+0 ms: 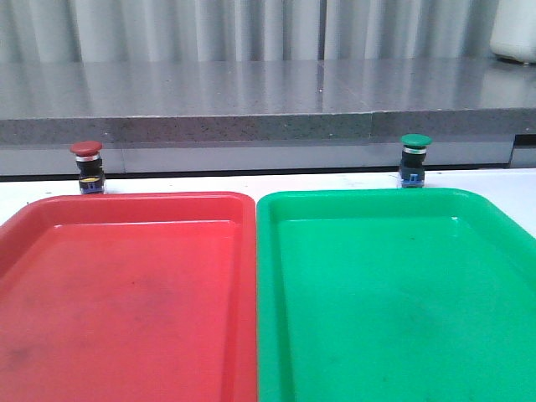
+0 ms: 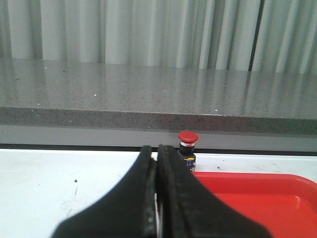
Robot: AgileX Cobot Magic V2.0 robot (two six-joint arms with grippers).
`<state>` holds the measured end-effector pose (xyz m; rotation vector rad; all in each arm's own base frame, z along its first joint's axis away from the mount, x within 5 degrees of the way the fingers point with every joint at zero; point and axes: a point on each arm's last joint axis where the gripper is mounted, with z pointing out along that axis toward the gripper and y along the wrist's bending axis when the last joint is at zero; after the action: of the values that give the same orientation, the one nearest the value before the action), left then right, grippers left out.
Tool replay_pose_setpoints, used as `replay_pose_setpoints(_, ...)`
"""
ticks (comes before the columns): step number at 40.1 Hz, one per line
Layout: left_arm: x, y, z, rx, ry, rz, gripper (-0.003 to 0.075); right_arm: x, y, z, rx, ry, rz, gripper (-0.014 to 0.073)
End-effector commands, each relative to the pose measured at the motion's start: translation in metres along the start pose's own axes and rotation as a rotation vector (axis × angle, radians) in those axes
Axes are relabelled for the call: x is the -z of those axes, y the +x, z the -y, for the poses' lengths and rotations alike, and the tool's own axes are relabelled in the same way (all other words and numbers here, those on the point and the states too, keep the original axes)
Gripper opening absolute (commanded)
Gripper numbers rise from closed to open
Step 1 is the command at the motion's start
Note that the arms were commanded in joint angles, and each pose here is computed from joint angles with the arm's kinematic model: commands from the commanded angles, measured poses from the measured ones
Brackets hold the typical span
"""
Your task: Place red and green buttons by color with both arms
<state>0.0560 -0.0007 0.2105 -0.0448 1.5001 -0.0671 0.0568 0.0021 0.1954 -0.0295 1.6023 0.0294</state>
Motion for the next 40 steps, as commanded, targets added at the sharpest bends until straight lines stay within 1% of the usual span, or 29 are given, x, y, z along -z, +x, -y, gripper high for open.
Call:
replay_pose_setpoints(1, 0.001, 0.0, -0.001, 0.008, -0.002, 0.074, -0.002, 0.002, -0.01, 0.0, 0.002, 0.006, 0.105, -0.007)
replay_pose_setpoints(26, 0.001, 0.0, -0.001, 0.008, -0.002, 0.074, -0.002, 0.002, -0.01, 0.0, 0.002, 0.006, 0.105, -0.007)
replay_pose_setpoints(31, 0.001, -0.004, -0.001, 0.008, -0.002, 0.119, -0.002, 0.002, -0.011, 0.0, 0.002, 0.006, 0.114, -0.007)
replay_pose_setpoints(34, 0.001, -0.005, -0.001, 0.008, -0.002, 0.121, -0.002, 0.002, -0.012, 0.0, 0.003, 0.006, 0.117, -0.007)
replay_pose_setpoints(38, 0.002, -0.008, 0.0, 0.014, -0.001, 0.131, -0.002, 0.003, -0.018, 0.0, 0.001, 0.005, 0.16, -0.007)
replay_pose_setpoints(40, 0.002, -0.014, 0.0, 0.04, 0.0, 0.144, -0.002, 0.005, -0.026, 0.0, 0.002, 0.005, 0.174, -0.007)
